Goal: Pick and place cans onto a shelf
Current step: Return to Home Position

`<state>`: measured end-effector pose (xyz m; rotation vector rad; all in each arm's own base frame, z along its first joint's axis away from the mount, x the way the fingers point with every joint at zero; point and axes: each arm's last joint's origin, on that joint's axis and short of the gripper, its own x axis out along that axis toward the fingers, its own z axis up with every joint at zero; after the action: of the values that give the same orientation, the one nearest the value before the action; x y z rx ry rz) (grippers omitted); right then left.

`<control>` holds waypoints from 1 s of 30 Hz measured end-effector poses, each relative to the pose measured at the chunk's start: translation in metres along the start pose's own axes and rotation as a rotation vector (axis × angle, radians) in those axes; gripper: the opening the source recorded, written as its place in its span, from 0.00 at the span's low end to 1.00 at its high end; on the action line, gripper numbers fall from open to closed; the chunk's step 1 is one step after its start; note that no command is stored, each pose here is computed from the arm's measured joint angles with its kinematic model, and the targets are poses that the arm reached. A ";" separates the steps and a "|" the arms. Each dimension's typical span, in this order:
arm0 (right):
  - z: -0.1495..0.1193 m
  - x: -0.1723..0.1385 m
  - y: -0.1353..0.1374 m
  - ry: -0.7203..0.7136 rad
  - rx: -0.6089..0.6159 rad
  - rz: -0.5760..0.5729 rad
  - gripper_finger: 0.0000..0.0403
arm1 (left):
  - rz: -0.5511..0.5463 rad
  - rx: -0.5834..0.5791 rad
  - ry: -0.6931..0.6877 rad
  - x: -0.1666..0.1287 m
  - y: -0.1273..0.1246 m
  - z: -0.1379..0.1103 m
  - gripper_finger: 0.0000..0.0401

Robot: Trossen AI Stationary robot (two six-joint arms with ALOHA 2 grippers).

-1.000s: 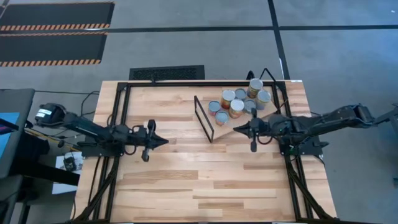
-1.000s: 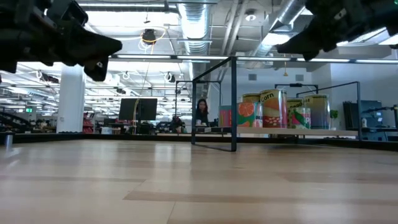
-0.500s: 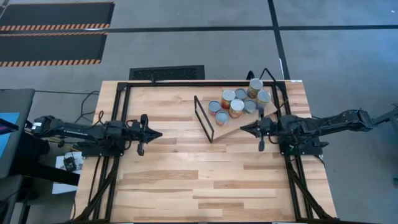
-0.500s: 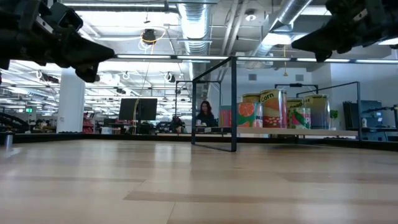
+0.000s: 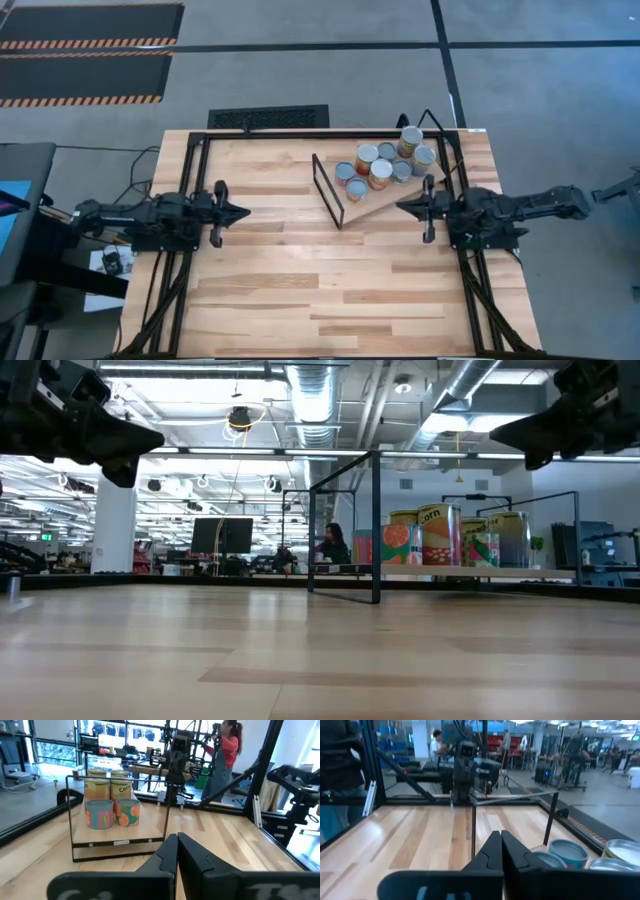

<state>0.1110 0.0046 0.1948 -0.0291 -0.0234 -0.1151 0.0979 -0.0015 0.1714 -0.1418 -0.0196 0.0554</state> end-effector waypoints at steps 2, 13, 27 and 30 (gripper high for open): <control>-0.004 -0.003 -0.001 -0.019 0.004 -0.001 0.01 | -0.010 -0.004 -0.013 -0.002 0.000 0.001 0.00; -0.017 -0.015 -0.005 -0.092 0.020 -0.031 0.01 | -0.038 -0.001 0.020 -0.002 -0.001 0.000 0.00; -0.022 -0.013 -0.017 -0.045 -0.009 -0.114 0.01 | 0.002 0.010 0.010 -0.002 0.000 0.001 0.00; -0.024 -0.013 -0.021 -0.029 0.001 -0.144 0.01 | 0.022 0.009 -0.008 -0.002 0.001 0.001 0.00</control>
<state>0.0958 -0.0151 0.1709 -0.0282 -0.0545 -0.2583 0.0961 -0.0007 0.1720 -0.1331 -0.0257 0.0783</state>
